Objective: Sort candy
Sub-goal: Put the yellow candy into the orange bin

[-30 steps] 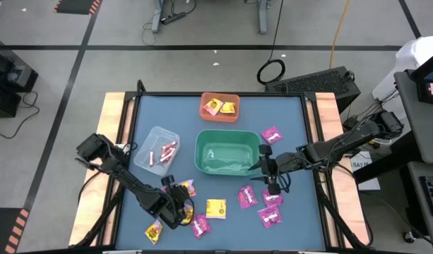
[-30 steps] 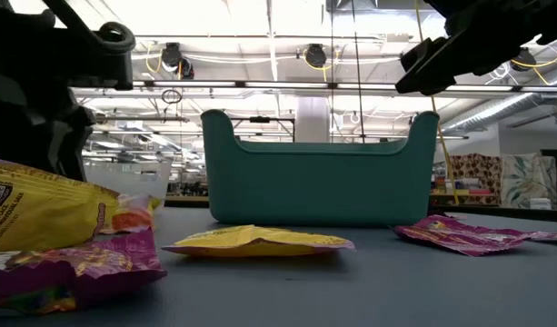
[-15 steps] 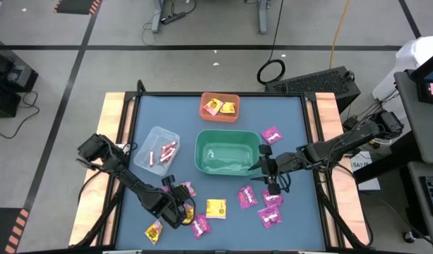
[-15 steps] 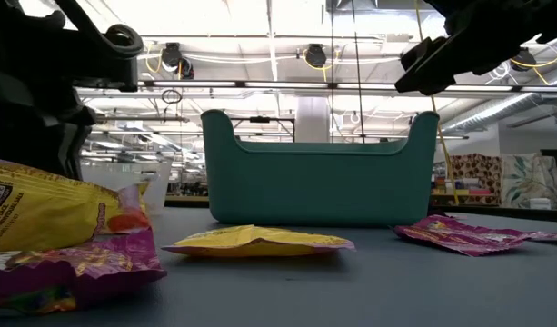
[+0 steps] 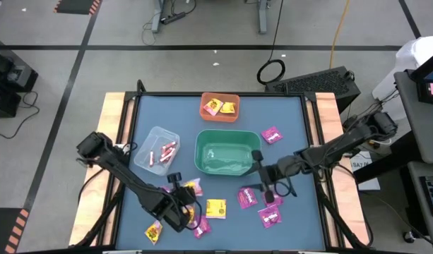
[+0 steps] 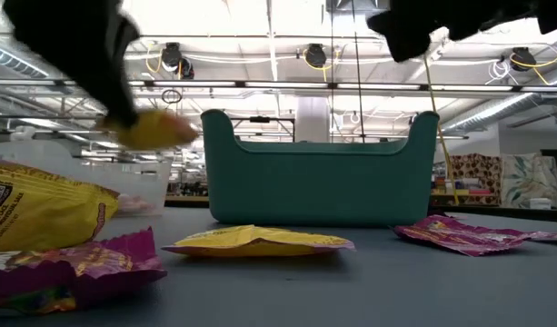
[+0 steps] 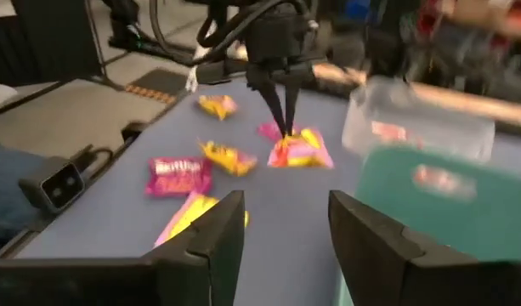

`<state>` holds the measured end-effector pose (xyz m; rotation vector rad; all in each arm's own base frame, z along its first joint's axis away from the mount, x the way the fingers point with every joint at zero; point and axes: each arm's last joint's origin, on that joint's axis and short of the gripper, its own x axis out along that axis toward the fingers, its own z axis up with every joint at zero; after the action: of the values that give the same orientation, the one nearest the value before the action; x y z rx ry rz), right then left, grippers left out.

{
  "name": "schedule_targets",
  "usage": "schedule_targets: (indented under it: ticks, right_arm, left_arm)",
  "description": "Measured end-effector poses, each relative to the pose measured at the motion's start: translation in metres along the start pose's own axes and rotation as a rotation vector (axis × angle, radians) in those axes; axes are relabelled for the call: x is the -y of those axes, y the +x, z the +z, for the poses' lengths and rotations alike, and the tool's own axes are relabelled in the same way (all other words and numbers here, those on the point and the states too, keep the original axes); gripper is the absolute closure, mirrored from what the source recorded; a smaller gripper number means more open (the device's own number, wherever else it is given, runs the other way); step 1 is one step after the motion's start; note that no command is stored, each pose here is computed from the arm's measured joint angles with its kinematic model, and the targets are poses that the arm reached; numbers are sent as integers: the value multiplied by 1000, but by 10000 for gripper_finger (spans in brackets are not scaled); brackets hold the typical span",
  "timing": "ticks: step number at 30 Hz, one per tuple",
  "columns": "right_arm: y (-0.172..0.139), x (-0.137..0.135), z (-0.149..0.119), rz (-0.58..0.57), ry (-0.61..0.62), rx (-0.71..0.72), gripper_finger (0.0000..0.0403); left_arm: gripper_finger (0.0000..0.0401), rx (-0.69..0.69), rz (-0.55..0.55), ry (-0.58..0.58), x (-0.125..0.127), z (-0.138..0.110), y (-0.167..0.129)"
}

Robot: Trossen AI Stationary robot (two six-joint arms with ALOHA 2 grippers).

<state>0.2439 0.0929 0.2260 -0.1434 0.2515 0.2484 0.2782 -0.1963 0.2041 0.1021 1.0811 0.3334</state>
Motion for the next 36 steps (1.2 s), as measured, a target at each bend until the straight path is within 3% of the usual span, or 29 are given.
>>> schedule_targets:
  ticks: [3, 11, 19, 25, 30, 36]
  right_arm:
    - [15, -5, -2, -34, -94, 35, 236]
    - [63, -19, -7, -200, -321, -94, 195]
    - [102, -35, 7, -334, -582, -152, 175]
    - [127, -40, 9, -323, -724, -175, 176]
    - [140, -42, 13, -348, -771, -182, 196]
    - [142, -41, 14, -377, -753, -192, 256]
  left_arm:
    - [391, 60, -40, 51, -5, 16, -18]
    - [391, 213, -122, 207, -21, 43, -53]
    - [391, 218, -211, 222, -32, 56, -51]
    - [391, 207, -207, 200, -39, 61, -46]
    - [391, 196, -219, 204, -42, 63, -43]
    - [391, 193, -205, 208, -45, 64, -42]
